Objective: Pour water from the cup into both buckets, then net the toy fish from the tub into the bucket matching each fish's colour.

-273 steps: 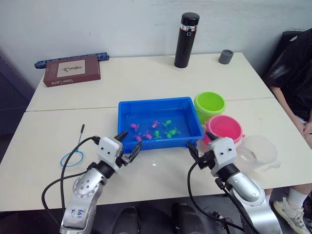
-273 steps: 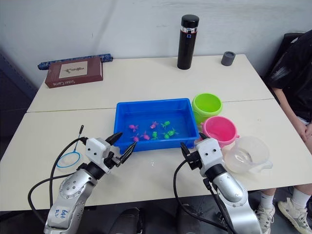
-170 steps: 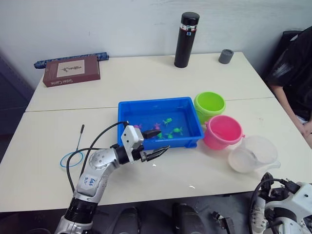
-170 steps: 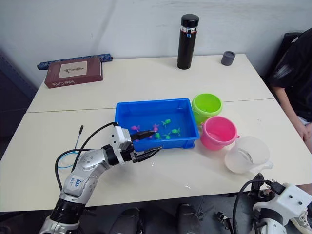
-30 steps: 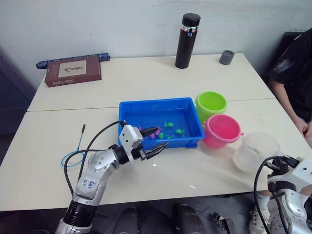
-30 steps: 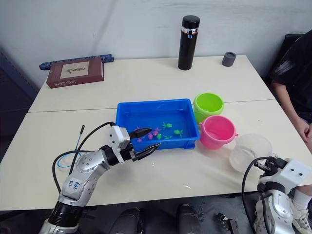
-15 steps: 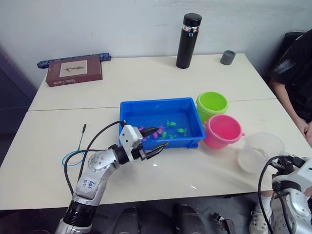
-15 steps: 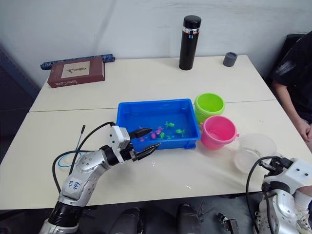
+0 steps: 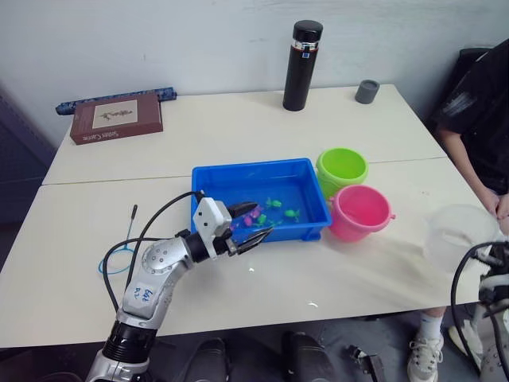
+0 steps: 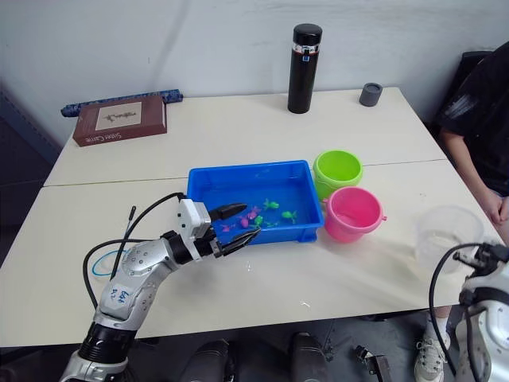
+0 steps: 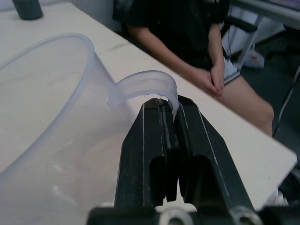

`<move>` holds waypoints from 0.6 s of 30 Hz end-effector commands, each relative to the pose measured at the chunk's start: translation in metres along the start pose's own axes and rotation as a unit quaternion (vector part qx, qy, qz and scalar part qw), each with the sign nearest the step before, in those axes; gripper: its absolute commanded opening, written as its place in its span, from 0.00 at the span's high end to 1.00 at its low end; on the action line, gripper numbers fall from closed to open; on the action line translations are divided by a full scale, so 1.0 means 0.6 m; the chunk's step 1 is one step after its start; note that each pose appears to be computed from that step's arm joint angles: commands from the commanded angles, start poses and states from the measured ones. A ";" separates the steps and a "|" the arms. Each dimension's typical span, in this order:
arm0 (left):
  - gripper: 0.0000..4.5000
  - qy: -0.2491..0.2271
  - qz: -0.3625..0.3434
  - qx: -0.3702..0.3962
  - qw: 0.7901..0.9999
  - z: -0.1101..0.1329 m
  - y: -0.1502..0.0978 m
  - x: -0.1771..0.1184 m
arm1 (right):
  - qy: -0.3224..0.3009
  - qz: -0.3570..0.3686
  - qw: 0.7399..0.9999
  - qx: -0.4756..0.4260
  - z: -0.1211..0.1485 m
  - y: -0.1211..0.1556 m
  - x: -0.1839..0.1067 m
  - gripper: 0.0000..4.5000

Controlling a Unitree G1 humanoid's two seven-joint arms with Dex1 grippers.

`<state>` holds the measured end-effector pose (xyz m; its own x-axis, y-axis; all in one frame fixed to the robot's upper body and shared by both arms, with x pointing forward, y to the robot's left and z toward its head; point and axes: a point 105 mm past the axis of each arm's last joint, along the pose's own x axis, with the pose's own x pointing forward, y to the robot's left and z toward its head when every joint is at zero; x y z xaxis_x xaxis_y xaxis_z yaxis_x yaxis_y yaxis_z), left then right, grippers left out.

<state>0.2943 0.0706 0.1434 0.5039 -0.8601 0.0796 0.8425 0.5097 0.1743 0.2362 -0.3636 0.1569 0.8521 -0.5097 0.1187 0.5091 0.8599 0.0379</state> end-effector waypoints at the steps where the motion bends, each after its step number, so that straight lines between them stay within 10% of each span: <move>1: 0.23 -0.017 -0.008 0.007 1.000 0.021 0.000 0.001 | -0.050 0.035 0.998 -0.030 0.051 0.026 0.006 0.99; 18: 0.23 -0.011 -0.022 -0.004 1.000 0.020 -0.013 0.003 | -0.129 0.164 0.954 -0.215 0.109 0.115 0.031 0.99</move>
<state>0.2925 0.0673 0.1425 0.4812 -0.8750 0.0540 0.8642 0.4838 0.1383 0.2812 -0.3164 0.2074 0.9583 -0.1762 0.2251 0.2557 0.8804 -0.3994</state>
